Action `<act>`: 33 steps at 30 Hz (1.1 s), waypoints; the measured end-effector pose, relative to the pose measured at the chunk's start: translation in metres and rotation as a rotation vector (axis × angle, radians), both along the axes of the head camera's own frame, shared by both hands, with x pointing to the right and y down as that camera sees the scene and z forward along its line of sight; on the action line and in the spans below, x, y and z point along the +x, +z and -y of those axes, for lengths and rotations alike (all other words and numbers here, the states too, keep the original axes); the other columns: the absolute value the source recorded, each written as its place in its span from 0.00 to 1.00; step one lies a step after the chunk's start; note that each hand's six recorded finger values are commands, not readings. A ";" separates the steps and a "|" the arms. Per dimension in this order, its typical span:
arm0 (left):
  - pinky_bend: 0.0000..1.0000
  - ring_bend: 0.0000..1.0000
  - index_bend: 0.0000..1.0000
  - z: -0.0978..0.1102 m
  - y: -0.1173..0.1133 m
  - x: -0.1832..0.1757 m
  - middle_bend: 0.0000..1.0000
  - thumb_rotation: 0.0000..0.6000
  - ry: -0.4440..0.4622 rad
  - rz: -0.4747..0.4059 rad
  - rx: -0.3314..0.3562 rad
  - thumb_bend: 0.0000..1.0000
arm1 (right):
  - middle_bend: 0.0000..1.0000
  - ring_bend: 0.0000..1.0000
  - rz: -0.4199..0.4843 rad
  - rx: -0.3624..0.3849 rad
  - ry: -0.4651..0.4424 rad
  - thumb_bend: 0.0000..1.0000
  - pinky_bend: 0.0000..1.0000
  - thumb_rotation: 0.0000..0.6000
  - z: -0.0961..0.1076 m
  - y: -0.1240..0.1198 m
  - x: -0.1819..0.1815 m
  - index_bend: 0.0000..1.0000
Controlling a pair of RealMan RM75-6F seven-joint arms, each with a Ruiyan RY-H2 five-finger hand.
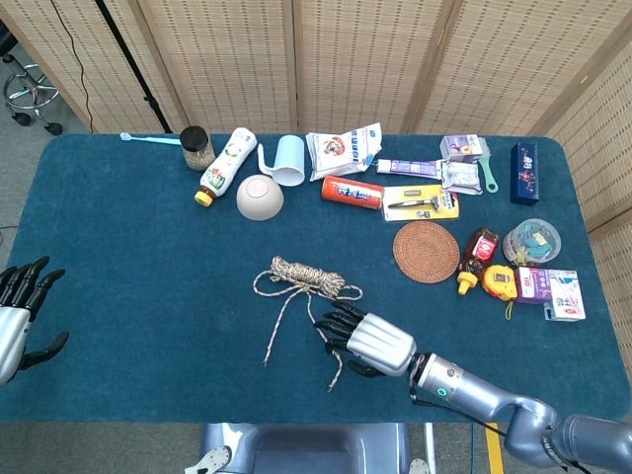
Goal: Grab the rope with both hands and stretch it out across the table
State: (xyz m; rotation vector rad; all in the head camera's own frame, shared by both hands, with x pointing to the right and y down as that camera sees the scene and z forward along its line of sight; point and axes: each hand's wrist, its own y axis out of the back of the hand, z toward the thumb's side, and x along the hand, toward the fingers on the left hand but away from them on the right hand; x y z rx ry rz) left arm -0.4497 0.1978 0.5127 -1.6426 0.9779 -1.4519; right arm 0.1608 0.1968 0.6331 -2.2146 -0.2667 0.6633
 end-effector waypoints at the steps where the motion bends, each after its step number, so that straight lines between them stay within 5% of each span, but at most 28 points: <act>1: 0.00 0.00 0.13 0.000 0.001 0.000 0.00 1.00 -0.002 0.001 -0.002 0.24 | 0.14 0.12 -0.003 0.003 -0.002 0.45 0.00 1.00 0.000 0.002 0.000 0.37; 33: 0.00 0.00 0.13 -0.004 -0.008 -0.006 0.00 1.00 -0.020 0.008 0.002 0.24 | 0.16 0.05 0.004 0.066 -0.057 0.41 0.00 1.00 -0.009 0.065 -0.023 0.46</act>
